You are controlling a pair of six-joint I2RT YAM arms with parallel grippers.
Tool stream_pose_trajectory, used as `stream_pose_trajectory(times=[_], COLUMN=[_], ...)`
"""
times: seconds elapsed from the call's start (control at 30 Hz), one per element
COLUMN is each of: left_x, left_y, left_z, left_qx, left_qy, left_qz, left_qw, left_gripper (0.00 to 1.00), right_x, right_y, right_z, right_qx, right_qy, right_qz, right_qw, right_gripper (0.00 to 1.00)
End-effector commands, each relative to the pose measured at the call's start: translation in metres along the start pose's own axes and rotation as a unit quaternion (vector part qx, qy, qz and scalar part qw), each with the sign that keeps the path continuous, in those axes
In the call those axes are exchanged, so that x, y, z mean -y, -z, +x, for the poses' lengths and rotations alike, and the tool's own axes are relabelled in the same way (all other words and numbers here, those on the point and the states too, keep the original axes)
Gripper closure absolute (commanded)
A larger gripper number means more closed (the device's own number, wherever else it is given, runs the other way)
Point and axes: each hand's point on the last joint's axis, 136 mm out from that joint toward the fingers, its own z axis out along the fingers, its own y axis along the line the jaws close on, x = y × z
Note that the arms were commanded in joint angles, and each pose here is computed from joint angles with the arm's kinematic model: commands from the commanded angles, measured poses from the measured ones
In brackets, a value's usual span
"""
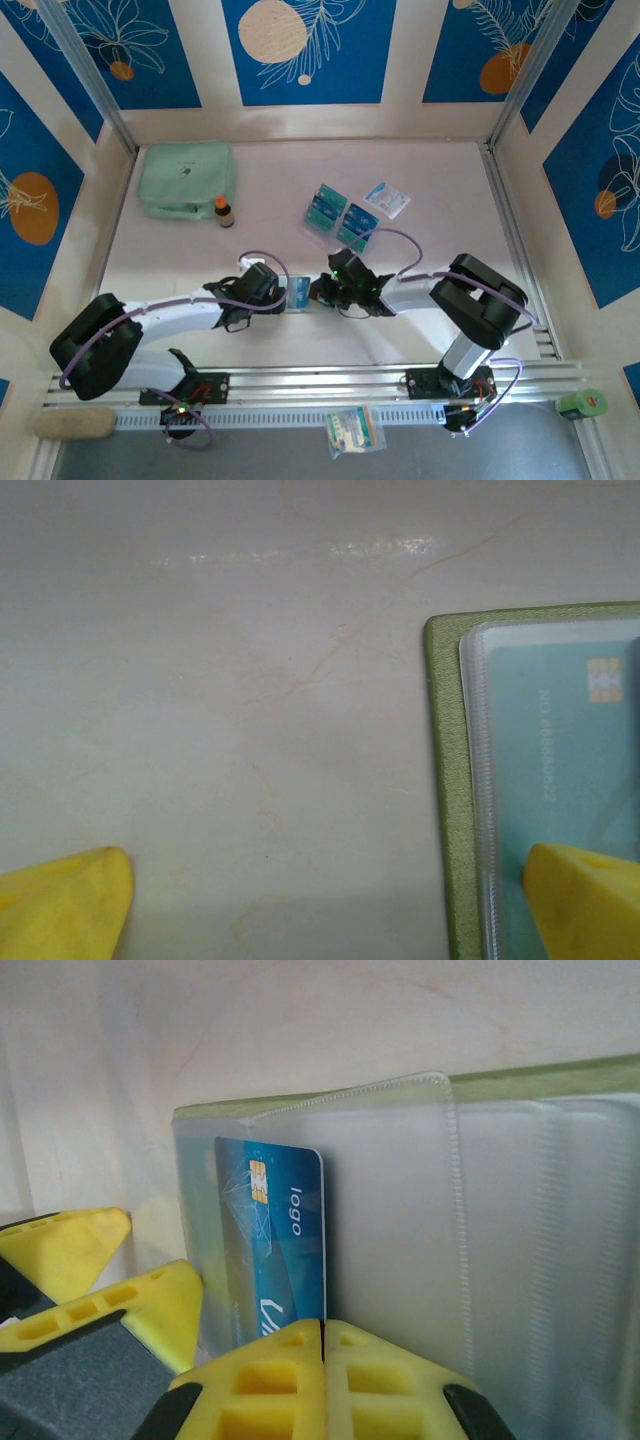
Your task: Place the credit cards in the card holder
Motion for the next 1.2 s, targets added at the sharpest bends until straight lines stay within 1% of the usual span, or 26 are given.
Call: stream_pose_trajectory(times=[0.0, 0.17, 0.27, 0.33, 0.4, 0.53, 0.73, 0.9, 1.17], left_x=[-0.004, 0.0, -0.006, -0.013, -0.021, -0.036, -0.05, -0.051, -0.047], left_y=[0.002, 0.014, 0.02, 0.022, 0.022, 0.02, 0.016, 0.01, -0.002], left_z=[0.002, -0.014, -0.021, -0.02, -0.018, -0.008, 0.0, 0.006, 0.013], left_qx=[-0.004, 0.016, 0.025, 0.022, 0.018, 0.006, -0.003, -0.014, -0.036], left_qy=[0.001, 0.01, 0.025, 0.038, 0.047, 0.063, 0.079, 0.081, 0.07], left_qz=[-0.001, 0.004, -0.004, -0.015, -0.028, -0.049, -0.068, -0.068, -0.066], left_qw=[1.0, 1.0, 0.999, 0.999, 0.998, 0.997, 0.995, 0.994, 0.995], left_gripper=[0.0, 0.0, 0.0, 0.0, 0.0, 0.0, 0.0, 0.0, 0.0], right_x=[0.001, -0.006, -0.011, -0.014, -0.017, -0.026, -0.036, -0.032, -0.02], right_y=[-0.01, -0.014, -0.006, 0.002, 0.01, 0.019, 0.012, -0.002, -0.014], right_z=[0.01, 0.015, 0.014, 0.012, 0.01, 0.003, -0.003, -0.004, -0.004], right_qx=[-0.04, -0.066, -0.073, -0.073, -0.072, -0.071, -0.086, -0.1, -0.108], right_qy=[0.013, 0.03, 0.052, 0.07, 0.087, 0.124, 0.162, 0.171, 0.175], right_qz=[0.008, 0.007, 0.012, 0.022, 0.033, 0.046, 0.061, 0.078, 0.101], right_qw=[0.999, 0.997, 0.996, 0.995, 0.993, 0.989, 0.981, 0.977, 0.973], right_gripper=[1.0, 1.0, 0.84, 0.76, 0.74, 0.76, 0.84, 0.89, 0.91])
